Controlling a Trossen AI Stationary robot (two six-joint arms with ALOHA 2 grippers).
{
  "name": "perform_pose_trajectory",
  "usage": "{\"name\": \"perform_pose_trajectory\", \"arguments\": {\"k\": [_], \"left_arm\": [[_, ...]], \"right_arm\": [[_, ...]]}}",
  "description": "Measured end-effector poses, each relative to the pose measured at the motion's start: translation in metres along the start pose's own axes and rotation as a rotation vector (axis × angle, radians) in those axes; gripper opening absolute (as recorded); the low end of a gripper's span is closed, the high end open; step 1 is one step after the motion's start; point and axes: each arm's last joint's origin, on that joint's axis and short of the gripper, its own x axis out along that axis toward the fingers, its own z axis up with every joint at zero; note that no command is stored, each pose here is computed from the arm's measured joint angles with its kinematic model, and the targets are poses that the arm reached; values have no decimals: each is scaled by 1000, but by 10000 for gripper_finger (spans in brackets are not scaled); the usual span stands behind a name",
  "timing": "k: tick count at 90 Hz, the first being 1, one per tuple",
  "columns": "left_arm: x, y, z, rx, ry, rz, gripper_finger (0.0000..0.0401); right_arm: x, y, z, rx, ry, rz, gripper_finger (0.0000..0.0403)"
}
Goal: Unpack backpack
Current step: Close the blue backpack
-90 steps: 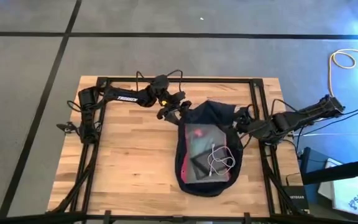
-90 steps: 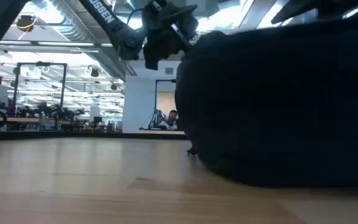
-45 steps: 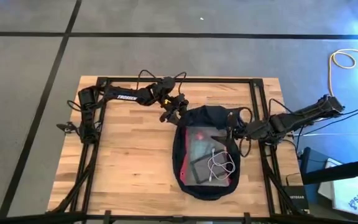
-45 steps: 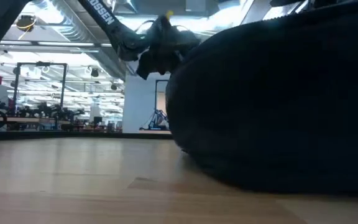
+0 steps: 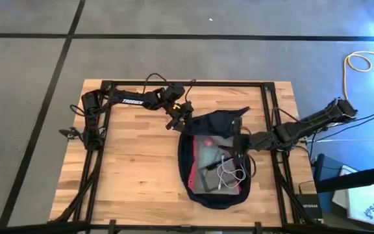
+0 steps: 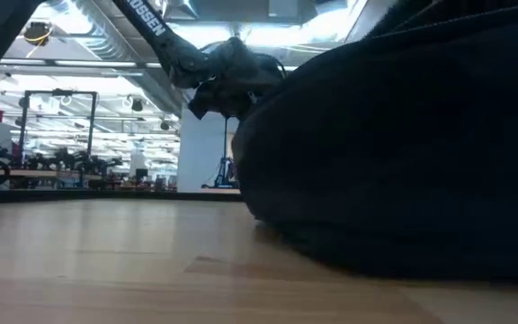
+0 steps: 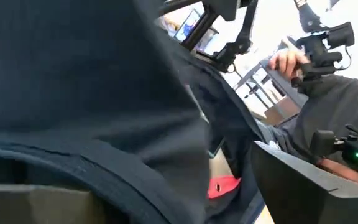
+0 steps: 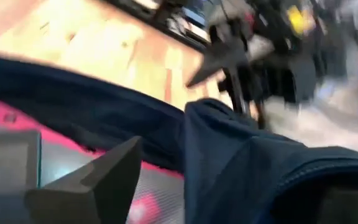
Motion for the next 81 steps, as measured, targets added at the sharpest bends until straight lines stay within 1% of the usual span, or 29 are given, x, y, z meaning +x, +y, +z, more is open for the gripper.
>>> {"name": "perform_pose_trajectory", "arguments": {"k": [7, 20, 27, 37, 46, 51, 60, 67, 73, 81], "left_arm": [[-2, 1, -2, -8, 7, 4, 272], [-2, 2, -3, -5, 11, 13, 272], [-3, 2, -2, -6, 7, 14, 272], [-4, 3, -2, -24, 5, 17, 272], [-4, 3, -2, -27, 5, 18, 272], [-4, 3, -2, -38, 5, 18, 272], [-4, 3, -2, -49, 6, 11, 272], [-5, 2, -2, -47, 5, -9, 272], [-7, 3, -2, -43, 2, -27, 272], [-9, 3, -2, -46, -1, -48, 272]], "right_arm": [[0, 5, 9, -120, -17, 24, 260], [-5, 12, 31, -219, -40, 10, 253], [-8, 18, 42, -303, -46, 7, 253], [-9, 29, 51, -462, -36, 18, 253], [-3, 40, 49, -639, -6, 41, 253], [2, 45, 48, -710, 30, 9, 253], [8, 51, 45, -861, 136, -111, 253], [13, 53, 44, -992, 208, -171, 253], [14, 55, 44, -1072, 239, -190, 253], [16, 56, 47, -1118, 255, -199, 253]]}}
